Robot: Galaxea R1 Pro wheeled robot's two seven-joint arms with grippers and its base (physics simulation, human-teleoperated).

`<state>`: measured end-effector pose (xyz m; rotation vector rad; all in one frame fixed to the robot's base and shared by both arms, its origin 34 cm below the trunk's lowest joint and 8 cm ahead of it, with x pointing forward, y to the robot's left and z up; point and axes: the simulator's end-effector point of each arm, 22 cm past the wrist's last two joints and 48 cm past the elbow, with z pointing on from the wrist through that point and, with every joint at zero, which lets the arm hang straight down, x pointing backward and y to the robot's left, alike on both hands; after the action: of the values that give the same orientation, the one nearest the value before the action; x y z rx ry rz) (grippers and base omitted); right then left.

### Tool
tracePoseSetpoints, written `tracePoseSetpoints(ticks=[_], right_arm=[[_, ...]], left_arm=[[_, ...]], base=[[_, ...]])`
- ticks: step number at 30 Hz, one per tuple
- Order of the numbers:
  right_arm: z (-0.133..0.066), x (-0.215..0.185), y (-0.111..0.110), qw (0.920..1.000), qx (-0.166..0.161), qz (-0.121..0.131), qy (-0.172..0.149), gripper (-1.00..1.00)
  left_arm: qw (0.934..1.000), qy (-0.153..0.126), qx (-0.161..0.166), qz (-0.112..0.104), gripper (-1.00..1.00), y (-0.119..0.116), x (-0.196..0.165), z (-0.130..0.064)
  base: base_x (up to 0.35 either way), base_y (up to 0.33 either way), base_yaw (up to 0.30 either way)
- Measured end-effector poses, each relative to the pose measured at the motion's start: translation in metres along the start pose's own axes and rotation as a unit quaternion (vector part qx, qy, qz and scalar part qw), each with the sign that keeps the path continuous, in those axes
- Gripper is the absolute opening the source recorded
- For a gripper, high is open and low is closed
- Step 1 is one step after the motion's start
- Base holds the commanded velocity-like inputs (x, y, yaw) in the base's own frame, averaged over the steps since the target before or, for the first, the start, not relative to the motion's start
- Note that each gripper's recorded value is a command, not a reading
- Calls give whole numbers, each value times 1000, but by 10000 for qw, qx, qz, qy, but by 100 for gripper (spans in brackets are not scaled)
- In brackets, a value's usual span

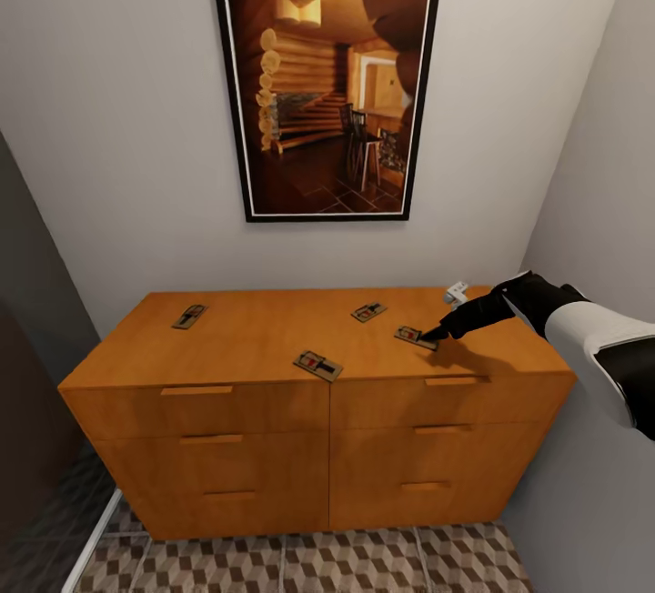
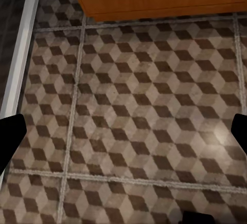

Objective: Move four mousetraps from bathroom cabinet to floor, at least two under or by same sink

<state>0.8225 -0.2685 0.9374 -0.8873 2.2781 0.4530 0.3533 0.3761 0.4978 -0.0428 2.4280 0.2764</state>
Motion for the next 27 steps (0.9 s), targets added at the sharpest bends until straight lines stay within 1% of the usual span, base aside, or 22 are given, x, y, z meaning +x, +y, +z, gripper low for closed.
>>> tracePoseSetpoints(ticks=[11,27], right_arm=[[8,7,-2,10000,-32,41,56,100],[10,8,-2,10000,-38,53,63,100]], left_arm=[[10000,76,3,16,100,0,6,-1],[10000,85,4,18,100,0,7,-1]], base=[[29,-49,0],[3,-4,0]])
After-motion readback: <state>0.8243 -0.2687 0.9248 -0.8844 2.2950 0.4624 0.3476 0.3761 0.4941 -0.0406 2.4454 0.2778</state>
